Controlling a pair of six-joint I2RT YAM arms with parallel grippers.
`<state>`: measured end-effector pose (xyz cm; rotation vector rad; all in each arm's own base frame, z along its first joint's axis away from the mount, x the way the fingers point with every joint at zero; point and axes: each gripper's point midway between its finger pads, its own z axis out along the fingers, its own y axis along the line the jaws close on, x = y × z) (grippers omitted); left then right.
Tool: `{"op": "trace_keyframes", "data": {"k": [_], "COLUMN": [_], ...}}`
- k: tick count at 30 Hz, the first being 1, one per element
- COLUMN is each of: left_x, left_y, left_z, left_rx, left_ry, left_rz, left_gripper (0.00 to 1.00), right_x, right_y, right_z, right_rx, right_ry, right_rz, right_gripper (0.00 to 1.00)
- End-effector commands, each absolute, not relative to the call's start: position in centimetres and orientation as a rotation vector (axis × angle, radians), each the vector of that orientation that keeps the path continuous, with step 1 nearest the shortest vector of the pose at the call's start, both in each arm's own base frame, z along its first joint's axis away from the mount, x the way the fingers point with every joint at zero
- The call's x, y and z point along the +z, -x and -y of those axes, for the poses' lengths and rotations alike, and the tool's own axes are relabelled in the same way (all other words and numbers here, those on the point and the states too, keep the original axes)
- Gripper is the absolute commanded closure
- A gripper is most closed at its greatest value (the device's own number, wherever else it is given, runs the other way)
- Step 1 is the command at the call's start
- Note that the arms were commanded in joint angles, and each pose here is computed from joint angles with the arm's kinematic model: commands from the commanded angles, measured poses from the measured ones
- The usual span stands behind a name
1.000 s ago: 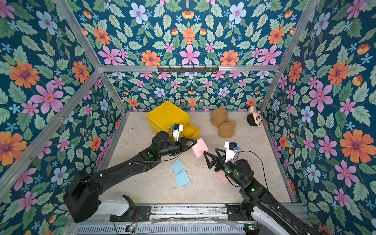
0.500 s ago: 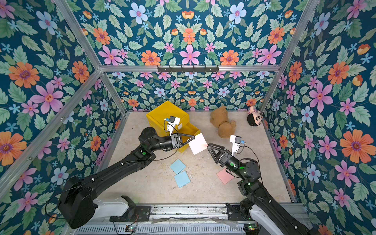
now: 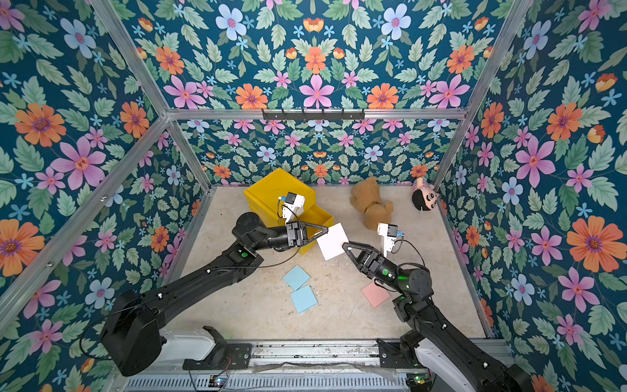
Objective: Please put the sticky notes in the drawer by color
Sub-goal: Pick up the sticky notes from the center of the board.
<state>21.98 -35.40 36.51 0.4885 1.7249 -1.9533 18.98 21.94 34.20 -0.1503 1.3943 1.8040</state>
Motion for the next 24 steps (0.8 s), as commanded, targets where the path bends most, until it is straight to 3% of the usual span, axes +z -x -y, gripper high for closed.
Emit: {"op": "trace_keyframes", "data": {"k": [1, 3, 5, 7, 11, 13, 17, 24], "left_x": [36.9, 36.8, 36.8, 36.8, 36.2, 35.9, 34.9, 32.4], "left_y": [-22.0, -22.1, -22.4, -22.9, -24.7, -25.7, -27.3, -27.3], "left_z": [35.3, 35.3, 35.0, 34.5, 32.3, 30.4, 24.5, 18.1], "left_rx": [-1.917, -1.911, -1.901, -1.877, -1.707, -1.527, -1.091, -0.694], "left_ry": [-0.526, -0.522, -0.508, -0.481, -0.383, -0.330, -0.182, -0.086], "left_rz": [-1.697, -1.696, -1.693, -1.688, -1.720, -1.742, -1.766, -1.804], "left_gripper": [0.96, 0.90, 0.70, 0.59, 0.17, 0.05, 0.01, 0.00], "right_x": [34.3, 34.1, 34.1, 33.9, 33.2, 32.2, 29.2, 25.7], "right_y": [-19.4, -19.5, -19.8, -20.3, -21.9, -23.4, -26.8, -32.1], "right_z": [-21.9, -21.8, -21.7, -21.7, -21.9, -21.9, -22.9, -25.0], "right_rx": [1.766, 1.753, 1.738, 1.718, 1.670, 1.641, 1.587, 1.516], "right_ry": [0.146, 0.139, 0.122, 0.101, 0.038, -0.041, -0.203, -0.439], "right_rz": [-1.397, -1.403, -1.405, -1.420, -1.486, -1.543, -1.715, -1.923], "right_gripper": [0.72, 0.81, 0.90, 0.97, 1.00, 1.00, 1.00, 1.00]}}
